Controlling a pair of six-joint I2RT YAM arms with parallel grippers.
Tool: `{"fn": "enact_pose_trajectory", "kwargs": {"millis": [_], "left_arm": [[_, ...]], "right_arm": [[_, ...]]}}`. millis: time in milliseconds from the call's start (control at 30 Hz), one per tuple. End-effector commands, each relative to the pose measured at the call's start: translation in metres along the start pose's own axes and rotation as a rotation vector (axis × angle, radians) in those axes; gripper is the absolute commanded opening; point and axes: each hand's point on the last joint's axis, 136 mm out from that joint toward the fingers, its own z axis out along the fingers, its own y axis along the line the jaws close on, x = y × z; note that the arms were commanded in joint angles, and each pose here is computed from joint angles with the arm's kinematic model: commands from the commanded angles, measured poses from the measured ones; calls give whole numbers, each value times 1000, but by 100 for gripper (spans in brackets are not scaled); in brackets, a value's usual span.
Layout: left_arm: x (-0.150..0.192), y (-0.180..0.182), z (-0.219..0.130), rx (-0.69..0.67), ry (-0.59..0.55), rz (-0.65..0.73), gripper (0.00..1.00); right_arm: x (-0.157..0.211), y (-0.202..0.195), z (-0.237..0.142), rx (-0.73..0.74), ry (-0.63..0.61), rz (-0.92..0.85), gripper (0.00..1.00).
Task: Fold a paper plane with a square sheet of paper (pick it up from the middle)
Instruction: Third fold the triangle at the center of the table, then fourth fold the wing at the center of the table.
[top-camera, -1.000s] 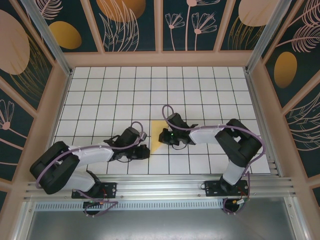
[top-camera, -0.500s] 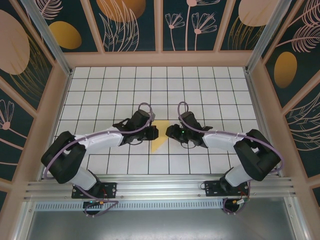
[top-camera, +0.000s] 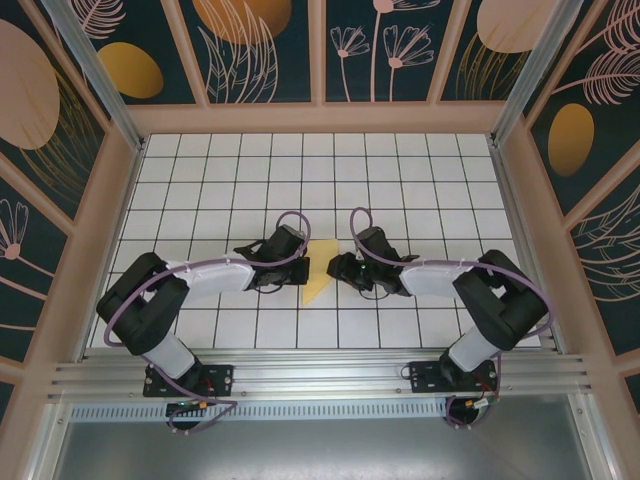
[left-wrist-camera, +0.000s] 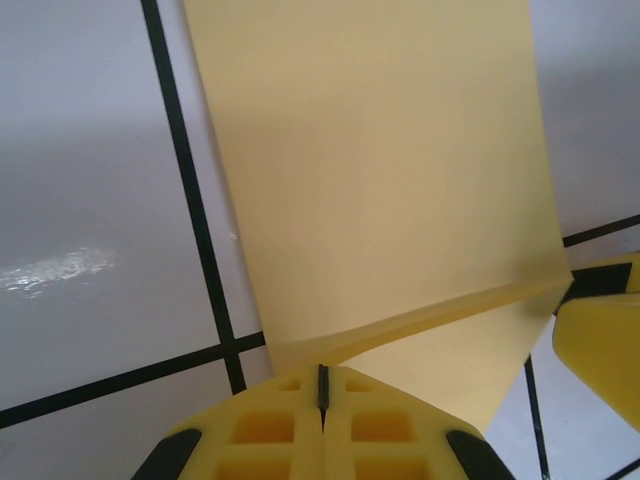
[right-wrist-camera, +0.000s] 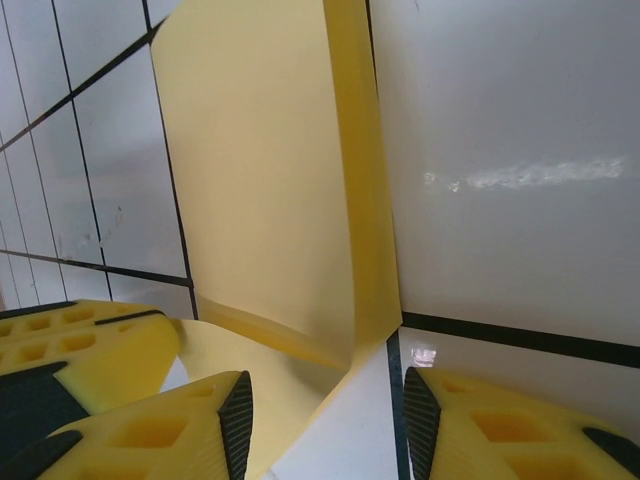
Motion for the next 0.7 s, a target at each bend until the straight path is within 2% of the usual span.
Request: {"fn": "enact_pose_trajectory", "kwargs": {"millis": [0,667], "left_arm": [[2,13,5,-46,0,14,6],[13,18,15,-46,33,20,5]], "right_arm": [[-4,11,3,-51,0,6,47],[-3,40,18,-163,58,-82,43]]}}
